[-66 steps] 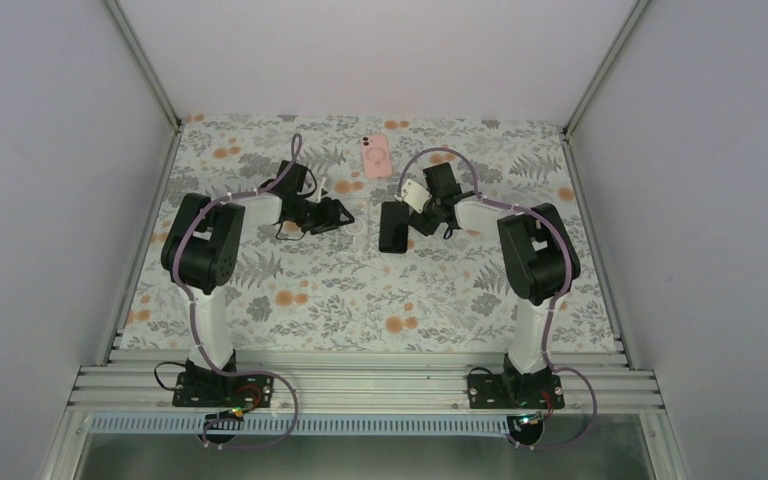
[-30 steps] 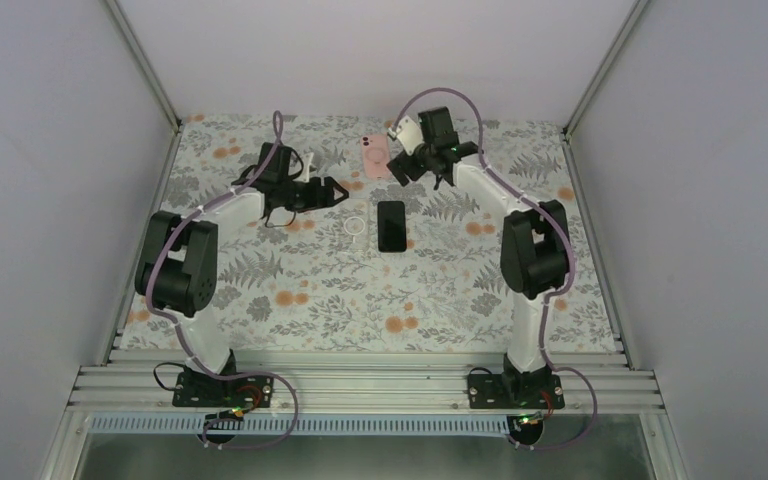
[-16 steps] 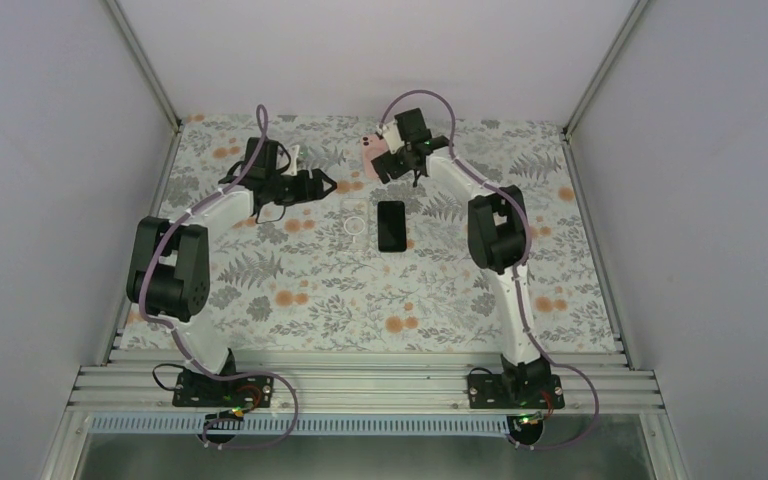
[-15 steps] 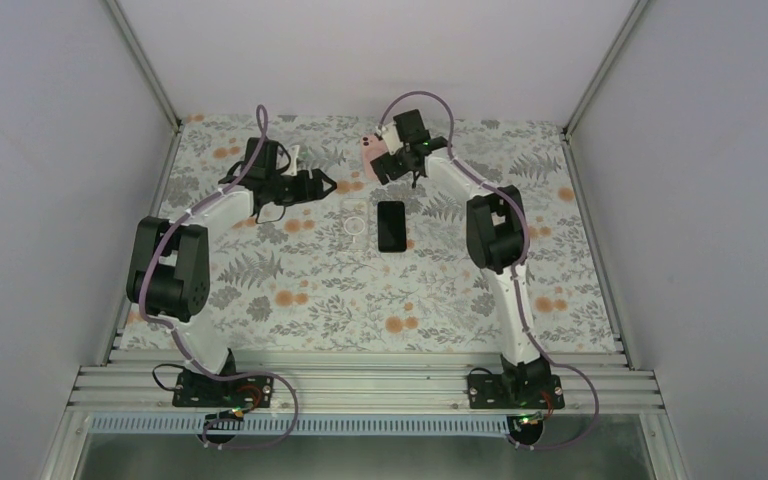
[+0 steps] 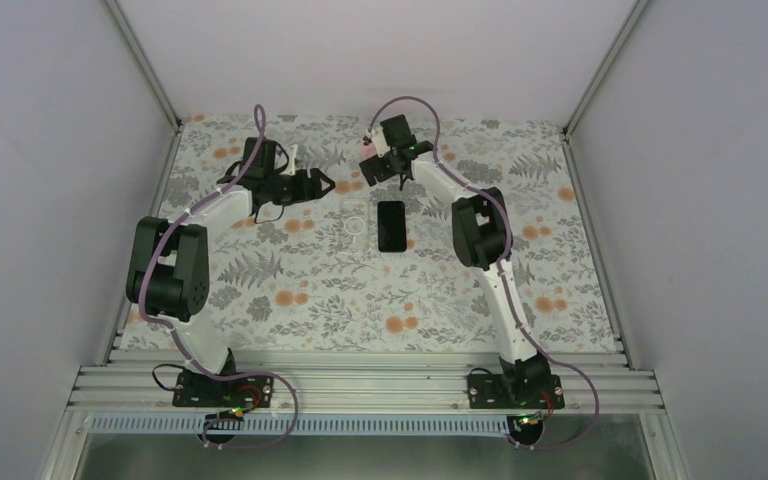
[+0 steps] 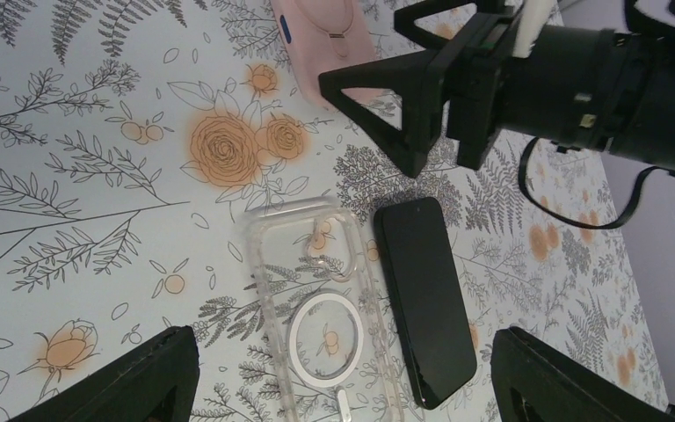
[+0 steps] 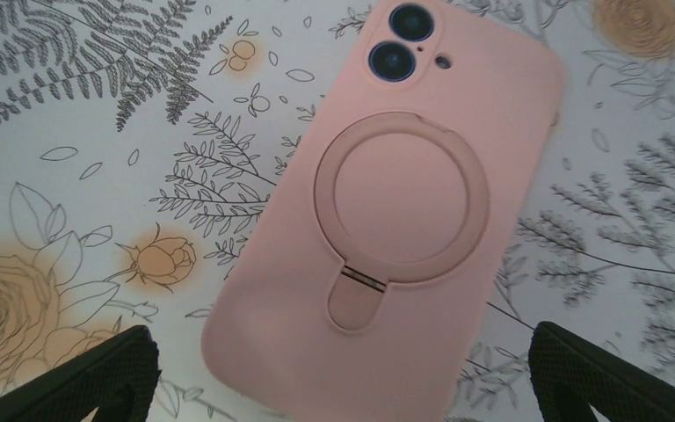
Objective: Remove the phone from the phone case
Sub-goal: Move the phone to the center of the board.
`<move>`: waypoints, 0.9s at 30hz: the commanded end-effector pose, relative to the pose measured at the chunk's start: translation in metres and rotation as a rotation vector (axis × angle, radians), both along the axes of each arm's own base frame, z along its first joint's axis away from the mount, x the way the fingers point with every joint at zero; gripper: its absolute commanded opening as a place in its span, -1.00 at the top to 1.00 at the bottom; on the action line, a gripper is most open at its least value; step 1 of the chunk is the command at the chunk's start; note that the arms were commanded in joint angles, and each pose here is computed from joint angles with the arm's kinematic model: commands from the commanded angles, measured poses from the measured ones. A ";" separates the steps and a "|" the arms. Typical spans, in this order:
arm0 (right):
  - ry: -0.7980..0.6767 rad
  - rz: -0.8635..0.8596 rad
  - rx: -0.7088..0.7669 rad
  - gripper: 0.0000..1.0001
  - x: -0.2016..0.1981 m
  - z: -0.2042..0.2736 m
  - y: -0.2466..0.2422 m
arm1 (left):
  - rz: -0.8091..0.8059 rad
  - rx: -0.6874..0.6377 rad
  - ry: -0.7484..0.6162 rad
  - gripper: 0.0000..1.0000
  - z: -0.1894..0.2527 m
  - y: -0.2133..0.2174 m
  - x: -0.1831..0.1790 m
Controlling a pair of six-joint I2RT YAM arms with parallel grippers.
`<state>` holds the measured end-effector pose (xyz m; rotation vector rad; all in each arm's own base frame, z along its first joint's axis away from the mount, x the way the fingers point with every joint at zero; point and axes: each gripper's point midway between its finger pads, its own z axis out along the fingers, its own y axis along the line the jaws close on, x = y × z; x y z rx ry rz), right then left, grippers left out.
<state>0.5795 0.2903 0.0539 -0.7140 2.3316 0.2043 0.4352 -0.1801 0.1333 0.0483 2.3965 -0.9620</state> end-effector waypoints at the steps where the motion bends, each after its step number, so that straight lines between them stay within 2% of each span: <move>1: -0.014 -0.025 0.026 -0.99 0.009 -0.010 0.011 | 0.004 -0.018 -0.034 -0.65 0.011 0.002 0.004; 13: -0.025 -0.096 -0.015 -0.97 0.019 -0.040 0.003 | 0.017 -0.020 -0.035 -0.65 0.013 0.007 0.004; 18: 0.027 -0.115 -0.021 -0.59 0.016 -0.050 -0.018 | 0.031 -0.011 -0.041 -0.65 0.013 0.011 0.003; 27: 0.140 -0.110 -0.036 -0.36 -0.005 -0.053 -0.071 | 0.037 -0.012 -0.046 -0.65 0.015 0.013 0.002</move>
